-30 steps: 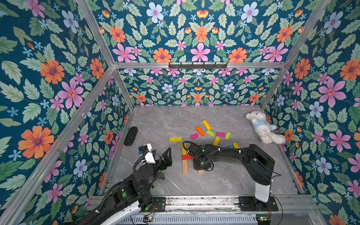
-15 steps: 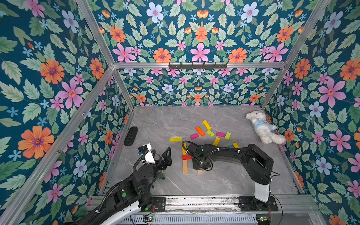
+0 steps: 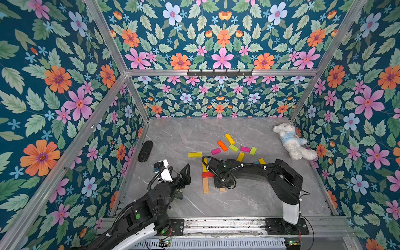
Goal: Assemble the letter h with building blocks
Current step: Assemble the building block at the center of the board.
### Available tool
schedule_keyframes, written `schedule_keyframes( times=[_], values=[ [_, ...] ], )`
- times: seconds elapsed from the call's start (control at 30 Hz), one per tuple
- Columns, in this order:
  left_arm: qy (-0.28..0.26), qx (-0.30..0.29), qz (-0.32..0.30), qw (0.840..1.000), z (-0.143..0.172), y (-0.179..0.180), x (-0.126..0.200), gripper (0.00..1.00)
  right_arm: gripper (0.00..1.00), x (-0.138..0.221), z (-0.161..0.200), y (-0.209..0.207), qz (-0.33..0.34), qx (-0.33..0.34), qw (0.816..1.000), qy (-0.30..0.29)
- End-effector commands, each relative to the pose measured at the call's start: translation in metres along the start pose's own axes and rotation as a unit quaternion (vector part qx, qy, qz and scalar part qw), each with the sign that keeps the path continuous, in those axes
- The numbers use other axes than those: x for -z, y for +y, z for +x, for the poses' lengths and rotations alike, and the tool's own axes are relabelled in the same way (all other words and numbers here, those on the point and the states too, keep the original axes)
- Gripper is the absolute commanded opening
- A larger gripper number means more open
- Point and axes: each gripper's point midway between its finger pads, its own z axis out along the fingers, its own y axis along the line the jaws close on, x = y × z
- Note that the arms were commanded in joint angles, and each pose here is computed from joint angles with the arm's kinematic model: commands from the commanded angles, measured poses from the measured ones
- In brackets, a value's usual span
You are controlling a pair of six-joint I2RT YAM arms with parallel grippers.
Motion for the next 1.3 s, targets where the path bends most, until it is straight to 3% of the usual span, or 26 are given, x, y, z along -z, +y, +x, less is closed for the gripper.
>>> schedule_keyframes(
  times=[0.0,0.63,1.27],
  values=[
    [-0.006,-0.001,-0.003,1.000,-0.004,0.000,0.000,0.99,0.30,-0.005,-0.001,-0.007,0.018,0.003,1.000,-0.003],
    [-0.005,-0.002,-0.002,1.000,-0.003,0.000,0.000,0.99,0.48,-0.003,-0.006,-0.003,0.014,0.004,1.000,-0.011],
    [-0.004,-0.001,-0.001,1.000,-0.005,-0.002,0.001,0.99,0.50,0.003,-0.012,-0.008,0.014,0.002,0.999,-0.028]
  ],
)
